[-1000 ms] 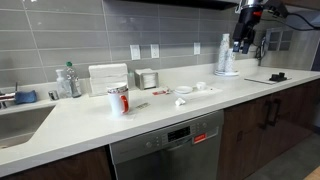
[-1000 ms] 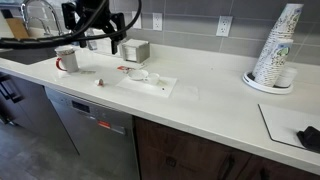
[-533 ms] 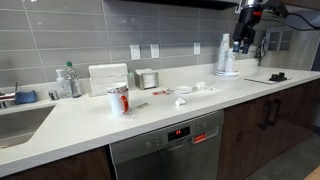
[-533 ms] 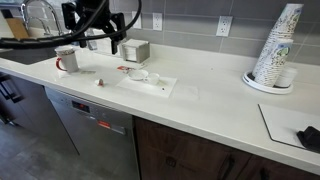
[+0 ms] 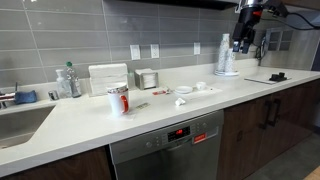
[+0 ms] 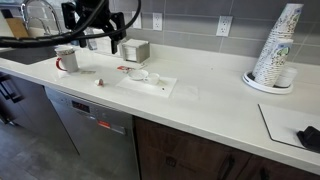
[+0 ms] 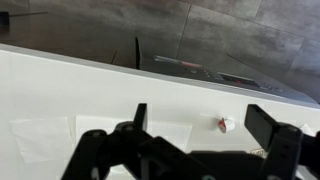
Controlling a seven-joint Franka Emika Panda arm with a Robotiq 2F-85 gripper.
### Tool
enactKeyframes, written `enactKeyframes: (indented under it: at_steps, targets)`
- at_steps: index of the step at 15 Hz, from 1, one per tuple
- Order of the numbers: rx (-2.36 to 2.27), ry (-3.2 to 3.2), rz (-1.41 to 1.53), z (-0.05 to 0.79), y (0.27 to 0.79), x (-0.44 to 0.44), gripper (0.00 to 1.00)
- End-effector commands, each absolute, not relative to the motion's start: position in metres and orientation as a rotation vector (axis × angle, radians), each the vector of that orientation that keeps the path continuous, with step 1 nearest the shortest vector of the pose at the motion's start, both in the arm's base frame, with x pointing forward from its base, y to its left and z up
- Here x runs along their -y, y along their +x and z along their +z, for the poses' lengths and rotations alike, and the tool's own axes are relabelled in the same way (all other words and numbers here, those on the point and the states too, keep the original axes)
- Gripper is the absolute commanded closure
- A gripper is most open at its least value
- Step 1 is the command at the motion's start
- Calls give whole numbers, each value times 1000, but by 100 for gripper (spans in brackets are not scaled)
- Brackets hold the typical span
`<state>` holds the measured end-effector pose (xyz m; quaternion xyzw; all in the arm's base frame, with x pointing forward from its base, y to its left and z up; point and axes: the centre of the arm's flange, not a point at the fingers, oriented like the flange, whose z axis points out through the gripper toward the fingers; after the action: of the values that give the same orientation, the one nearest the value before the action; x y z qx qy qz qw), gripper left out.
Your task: Pick up the white tea cup, pour the contents of the white teacup into the paper cup on the left, put the white tea cup back on the kitchen paper
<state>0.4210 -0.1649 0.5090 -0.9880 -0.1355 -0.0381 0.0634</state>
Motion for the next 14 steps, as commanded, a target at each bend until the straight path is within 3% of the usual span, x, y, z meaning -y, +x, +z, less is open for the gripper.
enactKeyframes:
  at_steps: [1, 9, 14]
  targets:
    - [314, -3048, -61, 509, 434, 142, 0]
    - [-344, -3098, 86, 475, 494, 102, 0]
    - [-767, -3078, 5, 446, 544, 95, 0]
